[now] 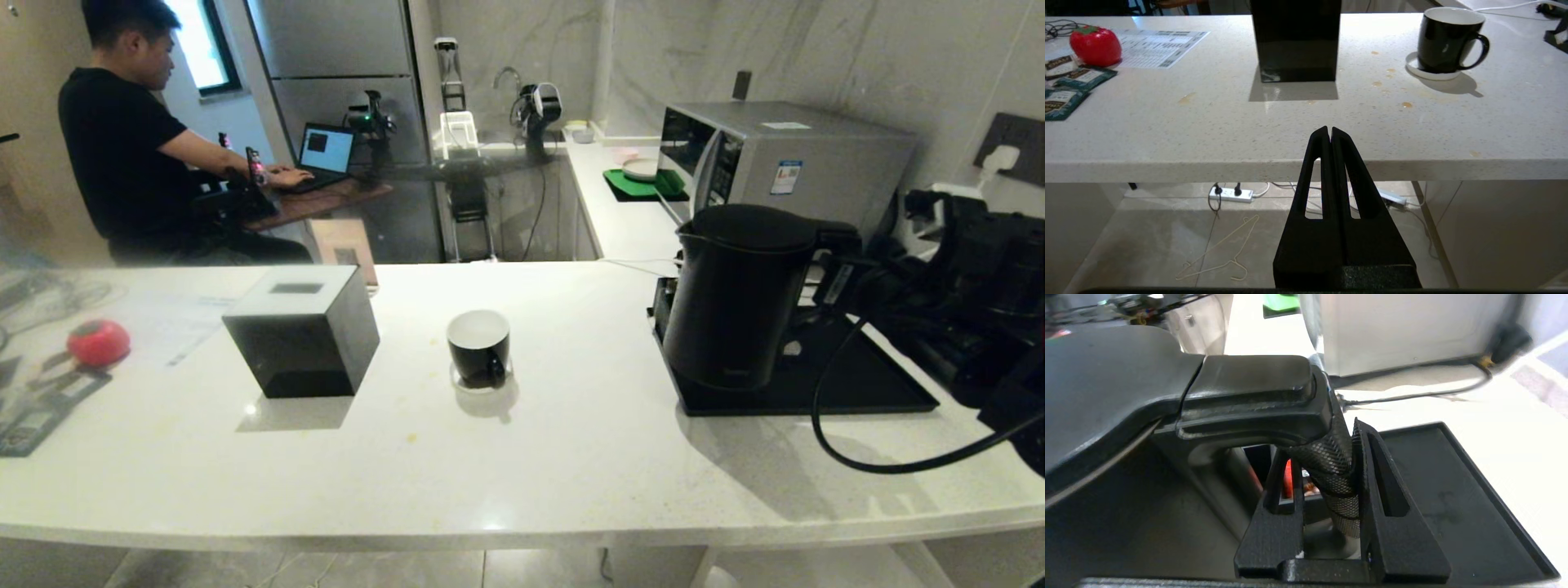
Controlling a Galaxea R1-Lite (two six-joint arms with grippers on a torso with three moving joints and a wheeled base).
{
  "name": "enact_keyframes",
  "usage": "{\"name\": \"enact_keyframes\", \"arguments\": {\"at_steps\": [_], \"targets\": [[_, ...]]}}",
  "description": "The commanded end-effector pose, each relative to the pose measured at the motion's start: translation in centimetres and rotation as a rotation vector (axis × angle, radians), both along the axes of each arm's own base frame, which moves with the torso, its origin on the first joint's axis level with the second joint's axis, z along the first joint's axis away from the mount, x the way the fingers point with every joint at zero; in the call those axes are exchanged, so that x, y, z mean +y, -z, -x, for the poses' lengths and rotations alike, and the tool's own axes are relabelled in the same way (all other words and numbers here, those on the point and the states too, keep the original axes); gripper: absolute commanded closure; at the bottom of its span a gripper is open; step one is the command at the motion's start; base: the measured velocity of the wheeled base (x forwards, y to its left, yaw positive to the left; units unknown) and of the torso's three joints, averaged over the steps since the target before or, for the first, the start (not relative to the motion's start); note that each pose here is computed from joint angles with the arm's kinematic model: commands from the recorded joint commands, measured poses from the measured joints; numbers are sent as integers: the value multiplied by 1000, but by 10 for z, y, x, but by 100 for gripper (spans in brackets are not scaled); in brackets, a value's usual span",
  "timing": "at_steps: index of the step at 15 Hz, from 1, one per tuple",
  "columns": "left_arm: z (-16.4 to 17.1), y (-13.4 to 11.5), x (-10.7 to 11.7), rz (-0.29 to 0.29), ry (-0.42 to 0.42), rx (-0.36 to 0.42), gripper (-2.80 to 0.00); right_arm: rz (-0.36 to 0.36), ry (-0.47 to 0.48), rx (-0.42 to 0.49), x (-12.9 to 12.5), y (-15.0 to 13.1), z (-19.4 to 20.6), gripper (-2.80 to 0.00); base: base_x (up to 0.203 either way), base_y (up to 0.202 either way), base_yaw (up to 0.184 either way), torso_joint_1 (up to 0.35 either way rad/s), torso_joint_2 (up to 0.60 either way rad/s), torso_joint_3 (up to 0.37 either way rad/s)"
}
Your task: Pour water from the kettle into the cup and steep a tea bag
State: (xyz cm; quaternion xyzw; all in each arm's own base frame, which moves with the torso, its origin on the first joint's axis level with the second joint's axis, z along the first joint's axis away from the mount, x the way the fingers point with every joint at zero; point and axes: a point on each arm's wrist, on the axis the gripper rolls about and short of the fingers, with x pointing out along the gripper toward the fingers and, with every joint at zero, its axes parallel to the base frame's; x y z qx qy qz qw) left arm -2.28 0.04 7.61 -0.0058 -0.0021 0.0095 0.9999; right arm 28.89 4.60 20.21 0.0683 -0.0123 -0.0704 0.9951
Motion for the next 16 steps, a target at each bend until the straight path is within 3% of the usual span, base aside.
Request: {"name": "enact_keyframes", "arguments": {"at_steps": [1, 16], "targets": [[0, 0, 0, 2, 1, 1, 0, -1, 2, -4, 0, 0, 0, 0, 4, 93, -1, 2, 2, 2], [0, 0, 0, 2, 1, 1, 0, -2, 3, -7, 0, -1, 1, 0, 0, 193, -1, 3, 3, 1]]}}
